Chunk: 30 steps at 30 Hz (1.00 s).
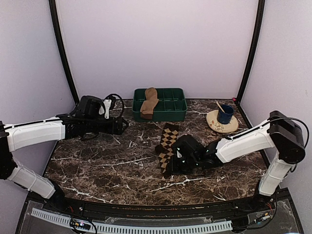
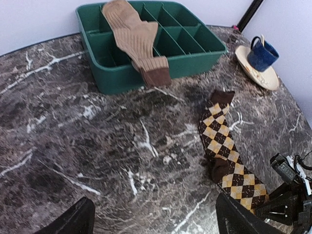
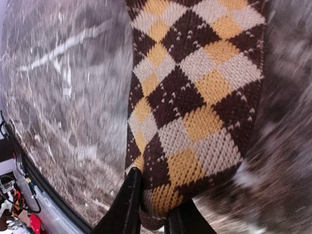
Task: Roll the socks
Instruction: Put down the sock at the center of the board, then pick up the sock from the center of the board.
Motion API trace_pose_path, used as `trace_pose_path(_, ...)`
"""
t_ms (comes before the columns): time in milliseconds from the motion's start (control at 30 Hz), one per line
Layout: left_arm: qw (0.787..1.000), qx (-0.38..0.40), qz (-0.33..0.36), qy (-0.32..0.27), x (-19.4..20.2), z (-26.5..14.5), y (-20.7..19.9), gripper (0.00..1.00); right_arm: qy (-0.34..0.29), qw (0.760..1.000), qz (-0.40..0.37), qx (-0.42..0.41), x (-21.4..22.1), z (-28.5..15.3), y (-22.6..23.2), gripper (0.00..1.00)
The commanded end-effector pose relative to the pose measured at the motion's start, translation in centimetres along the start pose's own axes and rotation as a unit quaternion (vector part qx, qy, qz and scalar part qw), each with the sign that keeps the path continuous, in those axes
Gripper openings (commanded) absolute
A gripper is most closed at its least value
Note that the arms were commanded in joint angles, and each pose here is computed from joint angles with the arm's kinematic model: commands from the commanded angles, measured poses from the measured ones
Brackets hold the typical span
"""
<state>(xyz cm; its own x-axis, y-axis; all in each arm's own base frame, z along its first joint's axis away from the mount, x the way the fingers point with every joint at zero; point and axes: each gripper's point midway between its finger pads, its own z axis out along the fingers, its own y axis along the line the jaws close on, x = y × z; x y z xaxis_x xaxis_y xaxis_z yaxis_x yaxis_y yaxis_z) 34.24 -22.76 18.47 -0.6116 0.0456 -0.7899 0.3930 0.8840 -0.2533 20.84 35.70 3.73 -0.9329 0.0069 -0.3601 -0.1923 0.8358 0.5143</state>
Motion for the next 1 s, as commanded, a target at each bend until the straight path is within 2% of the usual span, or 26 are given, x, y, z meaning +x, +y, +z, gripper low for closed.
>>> trace_pose_path(0,1.000,0.021,-0.006,0.012,2.8,-0.2,-2.3,0.88,0.007,0.998,0.049,-0.030,3.0,0.5,2.7,0.16)
trace_pose_path(100,0.999,0.036,0.004,0.026,4.5,0.3,-4.3,0.88,0.033,0.998,0.050,-0.033,5.4,0.4,3.5,0.19)
trace_pose_path(300,0.996,0.063,0.049,0.050,7.2,1.7,-8.7,0.88,0.045,0.997,0.051,-0.031,6.9,-1.1,4.3,0.28)
trace_pose_path(500,0.991,0.076,0.069,0.083,9.7,3.3,-11.0,0.87,0.045,0.999,0.022,-0.010,7.3,-3.0,4.0,0.53)
trace_pose_path(533,0.991,0.079,0.070,0.086,10.0,3.4,-11.2,0.87,0.039,0.999,0.015,-0.011,6.9,-3.7,4.2,0.55)
trace_pose_path(767,0.990,0.087,0.065,0.092,10.9,2.7,-11.5,0.87,-0.031,0.998,-0.022,0.042,3.4,-7.1,2.9,0.58)
trace_pose_path(967,0.987,0.095,0.074,0.107,12.0,2.0,-12.5,0.85,-0.085,0.993,-0.031,0.073,-3.0,-7.8,0.0,0.58)
